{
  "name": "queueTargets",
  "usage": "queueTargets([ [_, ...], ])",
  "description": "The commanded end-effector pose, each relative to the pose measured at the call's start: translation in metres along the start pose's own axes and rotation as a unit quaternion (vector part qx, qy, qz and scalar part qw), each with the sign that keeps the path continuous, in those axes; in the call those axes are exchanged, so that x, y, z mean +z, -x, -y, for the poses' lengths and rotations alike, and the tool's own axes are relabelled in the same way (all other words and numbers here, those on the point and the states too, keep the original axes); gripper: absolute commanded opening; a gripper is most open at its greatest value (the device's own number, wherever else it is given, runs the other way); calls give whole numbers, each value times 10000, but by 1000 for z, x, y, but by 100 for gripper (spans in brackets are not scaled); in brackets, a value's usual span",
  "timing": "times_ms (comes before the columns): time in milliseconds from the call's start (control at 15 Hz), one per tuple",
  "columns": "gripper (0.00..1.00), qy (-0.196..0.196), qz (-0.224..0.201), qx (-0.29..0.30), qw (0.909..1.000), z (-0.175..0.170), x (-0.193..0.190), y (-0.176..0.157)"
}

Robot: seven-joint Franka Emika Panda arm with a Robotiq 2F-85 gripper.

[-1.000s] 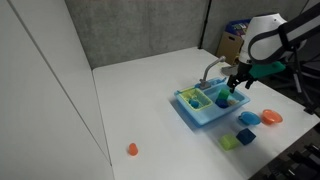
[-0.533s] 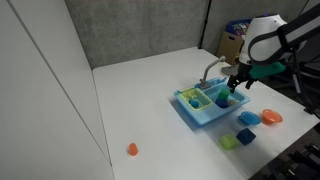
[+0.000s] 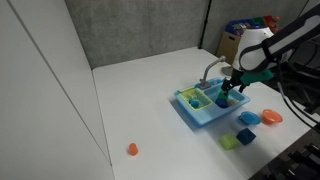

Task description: Remove the blue block from the sink and place it on the counter

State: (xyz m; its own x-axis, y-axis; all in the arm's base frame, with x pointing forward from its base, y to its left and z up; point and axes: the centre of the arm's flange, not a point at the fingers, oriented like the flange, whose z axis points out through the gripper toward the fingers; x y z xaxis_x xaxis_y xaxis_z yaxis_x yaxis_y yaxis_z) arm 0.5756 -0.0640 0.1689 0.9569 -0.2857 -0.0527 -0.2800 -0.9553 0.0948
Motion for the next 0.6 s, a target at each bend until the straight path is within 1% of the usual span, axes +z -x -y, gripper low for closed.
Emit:
queueTargets([
  [0,100,-182,-18,388,9991,8,12,-18],
  [200,100,-296,-24,604,9977,12,20,-22],
  [533,100,-380,-149,743,9964,19,32,-29],
])
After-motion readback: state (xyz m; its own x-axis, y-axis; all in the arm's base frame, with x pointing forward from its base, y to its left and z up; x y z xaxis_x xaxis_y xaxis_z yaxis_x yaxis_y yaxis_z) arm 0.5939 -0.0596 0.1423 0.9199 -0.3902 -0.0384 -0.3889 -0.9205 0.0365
